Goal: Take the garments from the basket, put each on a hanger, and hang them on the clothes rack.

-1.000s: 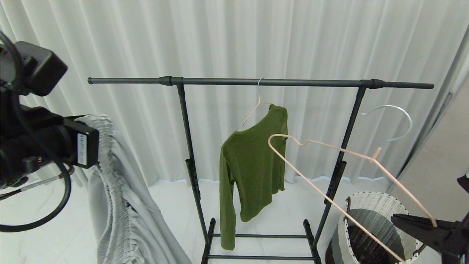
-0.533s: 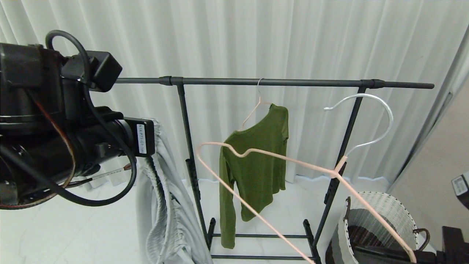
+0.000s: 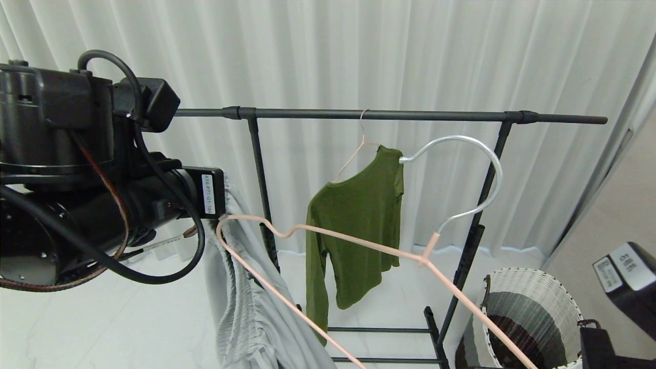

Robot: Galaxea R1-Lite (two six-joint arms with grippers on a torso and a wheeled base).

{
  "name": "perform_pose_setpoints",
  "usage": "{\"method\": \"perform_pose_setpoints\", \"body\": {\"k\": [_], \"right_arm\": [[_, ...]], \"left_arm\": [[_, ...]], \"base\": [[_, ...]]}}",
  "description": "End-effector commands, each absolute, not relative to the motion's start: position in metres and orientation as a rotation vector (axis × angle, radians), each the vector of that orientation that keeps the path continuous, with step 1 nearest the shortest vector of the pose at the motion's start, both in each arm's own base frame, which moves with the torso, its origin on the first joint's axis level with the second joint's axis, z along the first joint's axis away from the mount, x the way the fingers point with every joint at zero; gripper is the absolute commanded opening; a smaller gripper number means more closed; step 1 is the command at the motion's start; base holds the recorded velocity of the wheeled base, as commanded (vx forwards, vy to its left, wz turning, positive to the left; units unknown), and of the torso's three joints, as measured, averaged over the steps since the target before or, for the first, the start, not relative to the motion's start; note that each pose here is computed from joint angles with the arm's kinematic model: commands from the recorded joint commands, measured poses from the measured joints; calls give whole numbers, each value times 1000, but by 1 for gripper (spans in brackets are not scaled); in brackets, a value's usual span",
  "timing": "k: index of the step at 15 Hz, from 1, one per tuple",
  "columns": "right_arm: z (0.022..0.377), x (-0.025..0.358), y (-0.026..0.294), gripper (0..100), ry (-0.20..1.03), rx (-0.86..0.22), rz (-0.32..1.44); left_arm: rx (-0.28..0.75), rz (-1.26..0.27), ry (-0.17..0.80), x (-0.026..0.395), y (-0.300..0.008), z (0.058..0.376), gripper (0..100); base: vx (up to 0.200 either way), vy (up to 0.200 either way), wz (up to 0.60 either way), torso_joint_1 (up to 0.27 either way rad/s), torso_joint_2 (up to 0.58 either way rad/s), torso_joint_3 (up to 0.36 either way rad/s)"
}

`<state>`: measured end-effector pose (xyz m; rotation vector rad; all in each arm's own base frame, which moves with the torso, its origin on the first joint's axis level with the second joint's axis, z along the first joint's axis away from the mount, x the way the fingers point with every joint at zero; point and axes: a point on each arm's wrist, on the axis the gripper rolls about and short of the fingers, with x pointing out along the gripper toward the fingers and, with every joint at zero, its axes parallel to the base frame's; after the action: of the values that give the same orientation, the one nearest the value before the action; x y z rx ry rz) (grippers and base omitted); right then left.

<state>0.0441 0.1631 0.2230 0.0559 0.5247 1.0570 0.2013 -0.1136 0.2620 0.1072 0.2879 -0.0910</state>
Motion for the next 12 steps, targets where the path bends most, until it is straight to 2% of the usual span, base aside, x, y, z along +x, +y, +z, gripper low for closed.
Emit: {"method": "perform_pose_setpoints", "body": {"k": [1, 6, 12], "right_arm": [[221, 45, 168, 0, 536, 44, 1051], [218, 52, 174, 0, 545, 33, 1014], [227, 74, 200, 0, 539, 54, 942]], "left_arm": [[107, -92, 284, 200, -113, 263, 0], [117, -77, 276, 198, -116, 264, 0], [143, -70, 270, 190, -129, 262, 0]], "base": [[0, 0, 0, 0, 0, 0], [0, 0, 0, 0, 0, 0], [0, 0, 0, 0, 0, 0]]}}
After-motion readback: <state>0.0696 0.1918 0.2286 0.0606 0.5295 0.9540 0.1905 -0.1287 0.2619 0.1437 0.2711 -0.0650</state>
